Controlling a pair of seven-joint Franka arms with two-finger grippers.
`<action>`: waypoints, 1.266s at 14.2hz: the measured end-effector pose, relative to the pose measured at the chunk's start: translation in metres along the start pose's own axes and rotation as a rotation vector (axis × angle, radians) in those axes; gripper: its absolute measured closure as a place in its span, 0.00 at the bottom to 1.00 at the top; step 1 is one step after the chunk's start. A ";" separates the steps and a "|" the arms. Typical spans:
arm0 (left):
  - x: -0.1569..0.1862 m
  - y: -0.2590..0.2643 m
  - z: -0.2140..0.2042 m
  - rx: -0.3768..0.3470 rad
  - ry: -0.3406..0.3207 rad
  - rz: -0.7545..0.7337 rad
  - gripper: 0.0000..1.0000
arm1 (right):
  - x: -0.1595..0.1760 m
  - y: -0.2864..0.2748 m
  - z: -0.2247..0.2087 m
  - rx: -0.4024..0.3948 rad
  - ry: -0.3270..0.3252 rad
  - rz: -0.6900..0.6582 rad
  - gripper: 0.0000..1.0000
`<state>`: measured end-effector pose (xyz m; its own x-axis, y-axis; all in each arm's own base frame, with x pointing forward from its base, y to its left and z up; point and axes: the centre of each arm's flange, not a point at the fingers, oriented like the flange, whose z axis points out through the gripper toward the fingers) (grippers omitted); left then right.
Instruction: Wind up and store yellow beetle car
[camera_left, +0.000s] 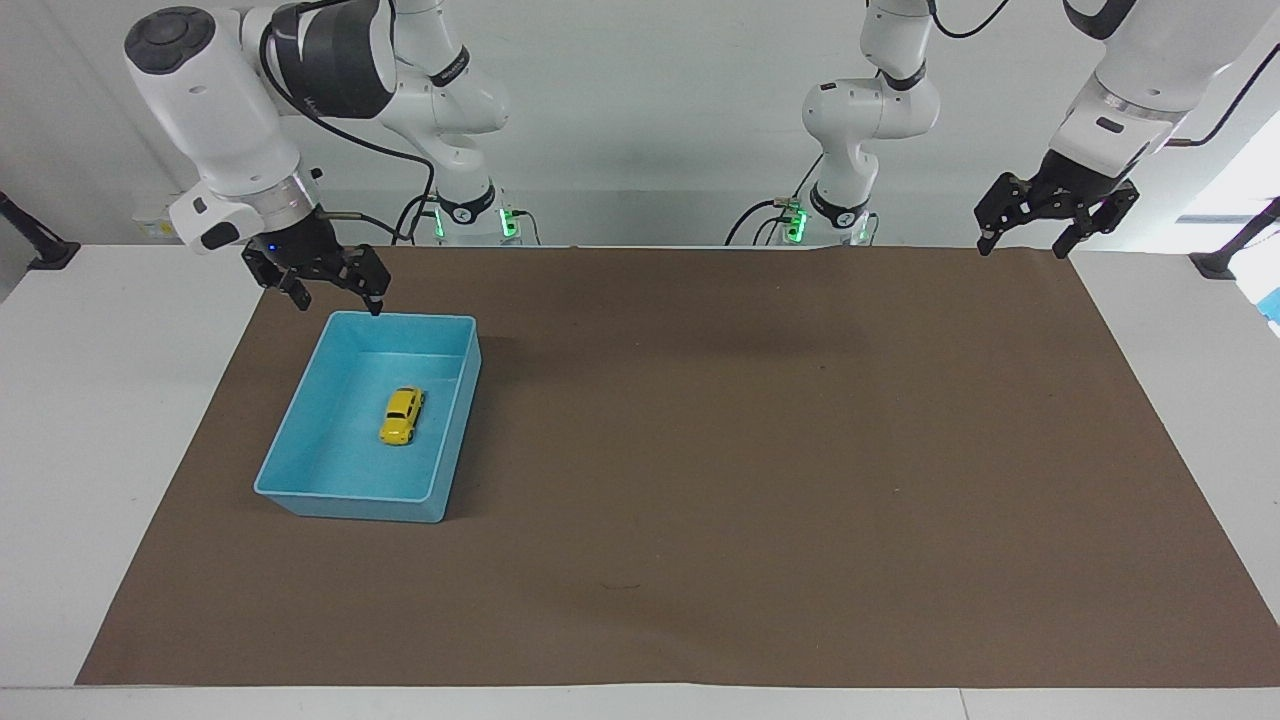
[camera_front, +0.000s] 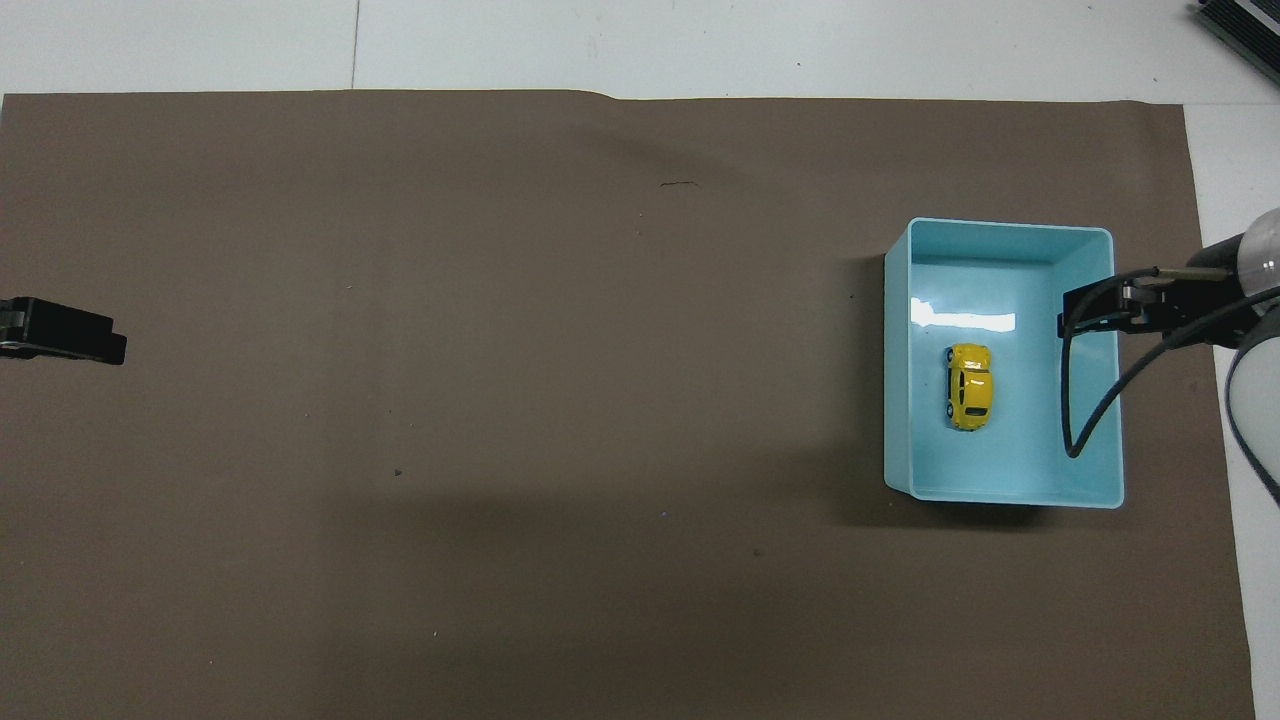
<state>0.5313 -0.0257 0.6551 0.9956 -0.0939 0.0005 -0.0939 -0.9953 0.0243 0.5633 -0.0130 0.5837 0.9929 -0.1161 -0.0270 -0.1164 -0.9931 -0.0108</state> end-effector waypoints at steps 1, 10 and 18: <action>0.000 0.000 0.000 0.000 0.000 0.000 0.00 | -0.002 0.001 -0.011 -0.001 -0.006 0.001 0.00; 0.000 0.000 0.000 0.000 0.000 0.000 0.00 | -0.001 0.003 -0.028 -0.021 -0.002 0.001 0.00; 0.000 0.000 0.000 0.000 0.000 0.000 0.00 | -0.002 0.002 -0.028 -0.022 -0.001 -0.001 0.00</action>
<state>0.5313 -0.0257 0.6551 0.9956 -0.0939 0.0005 -0.0938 -0.9953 0.0243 0.5623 -0.0149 0.6117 0.9930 -0.1148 -0.0283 -0.1145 -0.9934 0.0110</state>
